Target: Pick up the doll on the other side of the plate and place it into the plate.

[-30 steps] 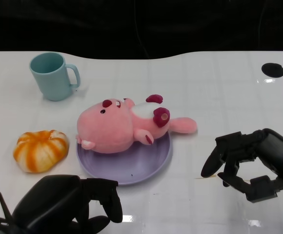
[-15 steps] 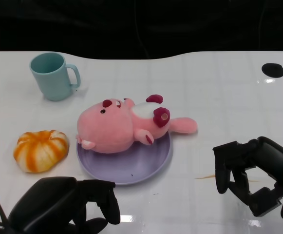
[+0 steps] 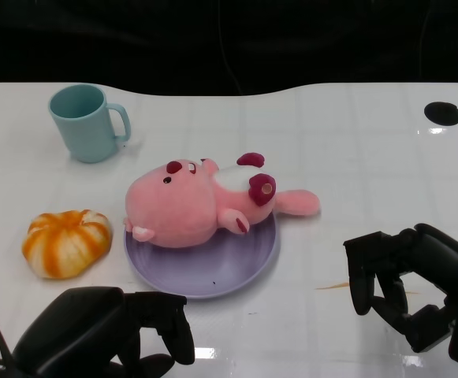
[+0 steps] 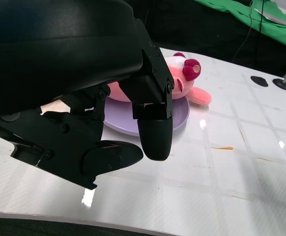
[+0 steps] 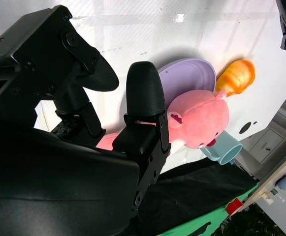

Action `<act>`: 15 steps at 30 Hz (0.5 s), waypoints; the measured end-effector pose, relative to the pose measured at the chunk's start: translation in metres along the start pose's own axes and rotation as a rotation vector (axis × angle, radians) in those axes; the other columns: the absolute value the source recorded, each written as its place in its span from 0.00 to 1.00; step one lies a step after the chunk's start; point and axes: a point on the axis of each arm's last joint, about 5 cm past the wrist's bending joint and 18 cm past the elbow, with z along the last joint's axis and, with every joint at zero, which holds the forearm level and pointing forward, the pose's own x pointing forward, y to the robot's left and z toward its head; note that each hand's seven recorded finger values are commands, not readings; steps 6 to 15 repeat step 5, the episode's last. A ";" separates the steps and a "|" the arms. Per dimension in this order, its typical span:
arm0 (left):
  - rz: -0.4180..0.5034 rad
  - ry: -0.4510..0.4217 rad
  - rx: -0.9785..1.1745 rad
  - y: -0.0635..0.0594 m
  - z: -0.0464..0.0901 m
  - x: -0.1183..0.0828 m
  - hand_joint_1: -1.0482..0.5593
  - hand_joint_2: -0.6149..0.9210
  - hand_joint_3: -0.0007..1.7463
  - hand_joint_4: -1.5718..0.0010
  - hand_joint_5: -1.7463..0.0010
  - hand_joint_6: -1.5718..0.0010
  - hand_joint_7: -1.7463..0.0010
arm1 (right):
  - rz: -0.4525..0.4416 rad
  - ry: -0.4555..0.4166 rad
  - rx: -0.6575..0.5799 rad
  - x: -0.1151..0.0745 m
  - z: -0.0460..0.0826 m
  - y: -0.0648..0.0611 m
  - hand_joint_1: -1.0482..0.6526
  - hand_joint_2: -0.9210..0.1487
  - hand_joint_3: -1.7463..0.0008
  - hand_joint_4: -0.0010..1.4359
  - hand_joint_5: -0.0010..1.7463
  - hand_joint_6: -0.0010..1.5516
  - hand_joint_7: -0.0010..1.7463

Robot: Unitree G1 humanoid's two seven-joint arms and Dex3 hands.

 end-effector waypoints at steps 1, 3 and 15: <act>0.000 0.000 0.000 0.000 0.000 0.000 0.52 0.88 0.37 0.55 0.19 0.51 0.39 | 0.001 0.000 -0.003 0.000 0.000 0.000 0.59 0.60 0.17 0.64 1.00 0.49 0.89; 0.000 0.000 0.000 0.000 0.000 0.000 0.52 0.87 0.37 0.55 0.18 0.51 0.39 | 0.002 0.003 -0.010 0.000 0.000 -0.001 0.59 0.60 0.17 0.64 1.00 0.49 0.89; -0.001 0.000 0.002 0.000 0.000 0.000 0.52 0.88 0.37 0.55 0.18 0.51 0.39 | 0.004 0.005 -0.013 -0.001 0.000 -0.001 0.60 0.60 0.17 0.64 1.00 0.50 0.88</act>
